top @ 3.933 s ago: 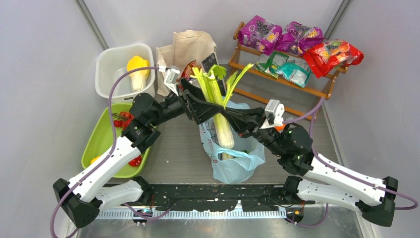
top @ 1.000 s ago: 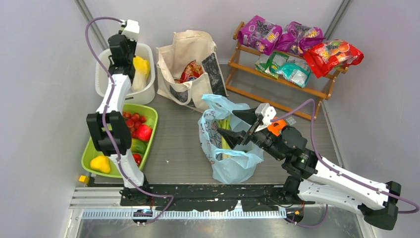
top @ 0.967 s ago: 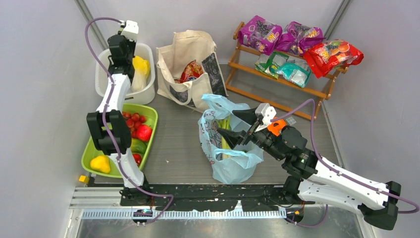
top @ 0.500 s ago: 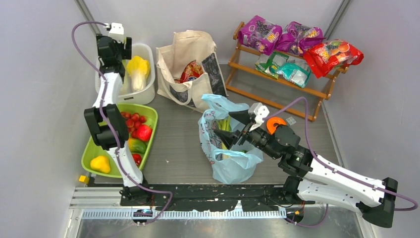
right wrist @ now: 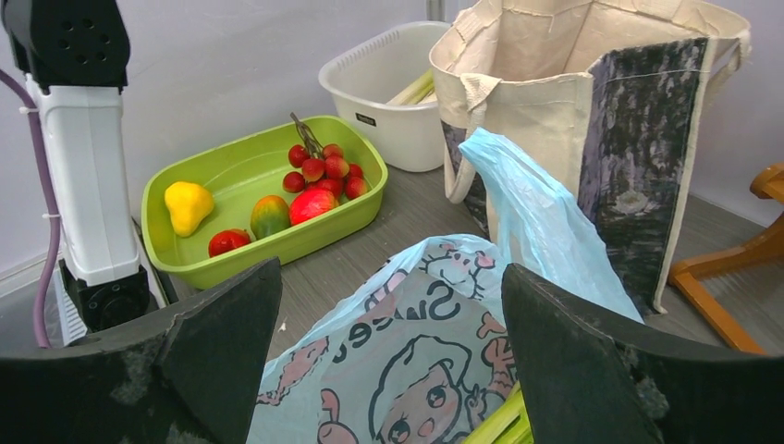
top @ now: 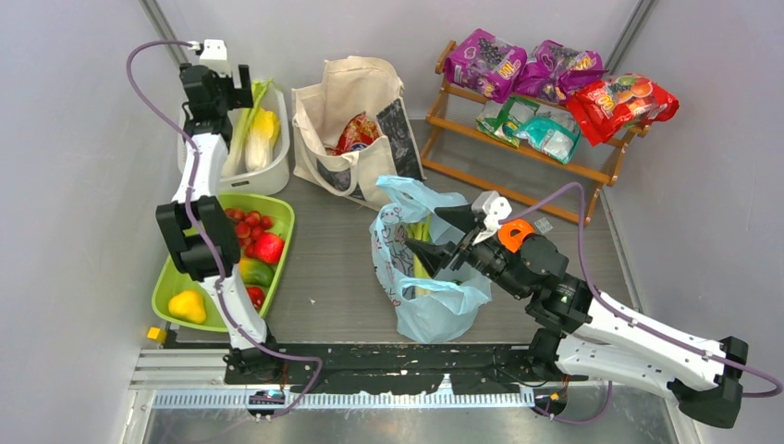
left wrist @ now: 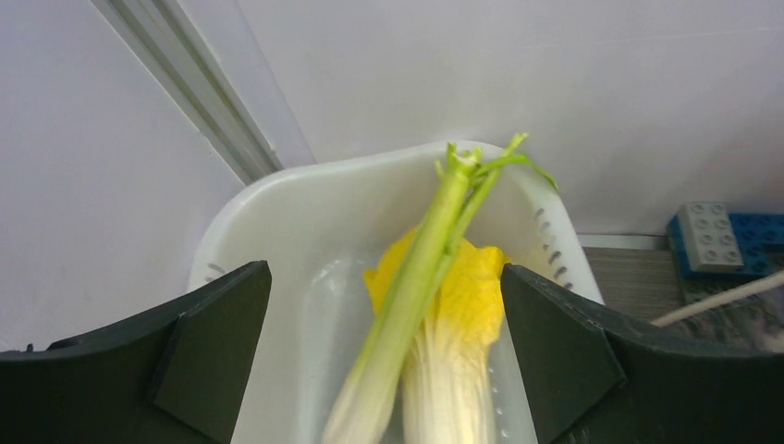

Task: Untie the knot of the grocery bags and take out the mixed food
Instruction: Place the fake vegetable in the bin, then pick up the fake vegetable from the takeout bag.

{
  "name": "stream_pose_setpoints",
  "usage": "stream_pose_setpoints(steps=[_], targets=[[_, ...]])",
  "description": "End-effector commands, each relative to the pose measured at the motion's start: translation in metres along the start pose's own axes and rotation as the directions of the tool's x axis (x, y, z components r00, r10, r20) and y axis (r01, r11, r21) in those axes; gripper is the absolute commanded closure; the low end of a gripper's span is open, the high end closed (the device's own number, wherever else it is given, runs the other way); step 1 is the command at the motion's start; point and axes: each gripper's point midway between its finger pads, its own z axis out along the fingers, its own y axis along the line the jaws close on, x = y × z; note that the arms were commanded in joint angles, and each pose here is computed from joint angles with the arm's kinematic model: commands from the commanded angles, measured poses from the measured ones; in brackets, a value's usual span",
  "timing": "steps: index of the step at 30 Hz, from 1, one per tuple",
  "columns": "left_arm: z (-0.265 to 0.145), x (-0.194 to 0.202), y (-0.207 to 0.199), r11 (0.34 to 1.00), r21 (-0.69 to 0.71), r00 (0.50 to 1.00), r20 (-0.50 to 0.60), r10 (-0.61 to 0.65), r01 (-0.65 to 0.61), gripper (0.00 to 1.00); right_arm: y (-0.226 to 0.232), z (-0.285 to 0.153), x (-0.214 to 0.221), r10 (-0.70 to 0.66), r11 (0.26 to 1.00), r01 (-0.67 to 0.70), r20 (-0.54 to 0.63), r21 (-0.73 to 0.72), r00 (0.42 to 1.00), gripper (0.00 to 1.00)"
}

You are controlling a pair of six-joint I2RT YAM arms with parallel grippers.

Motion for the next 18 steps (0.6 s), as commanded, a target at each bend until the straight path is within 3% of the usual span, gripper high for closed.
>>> stream_pose_setpoints(steps=[1, 12, 18], targets=[[-0.042, -0.065, -0.018, 0.992, 0.100, 0.989, 0.119, -0.093, 0.081, 0.00, -0.008, -0.008, -0.033, 0.016, 0.999, -0.019, 0.073, 0.050, 0.997, 0.04], [-0.137, -0.059, -0.143, 0.912, 0.360, 0.973, 0.044, -0.228, 0.197, 0.01, -0.038, -0.026, -0.021, 0.073, 0.970, -0.060, -0.047, 0.235, 0.996, 0.01], [-0.221, -0.051, -0.179, 0.854, 0.445, 0.948, 0.035, -0.317, 0.270, 0.00, -0.036, -0.037, -0.002, 0.112, 0.966, -0.067, -0.170, 0.248, 0.979, 0.18]])
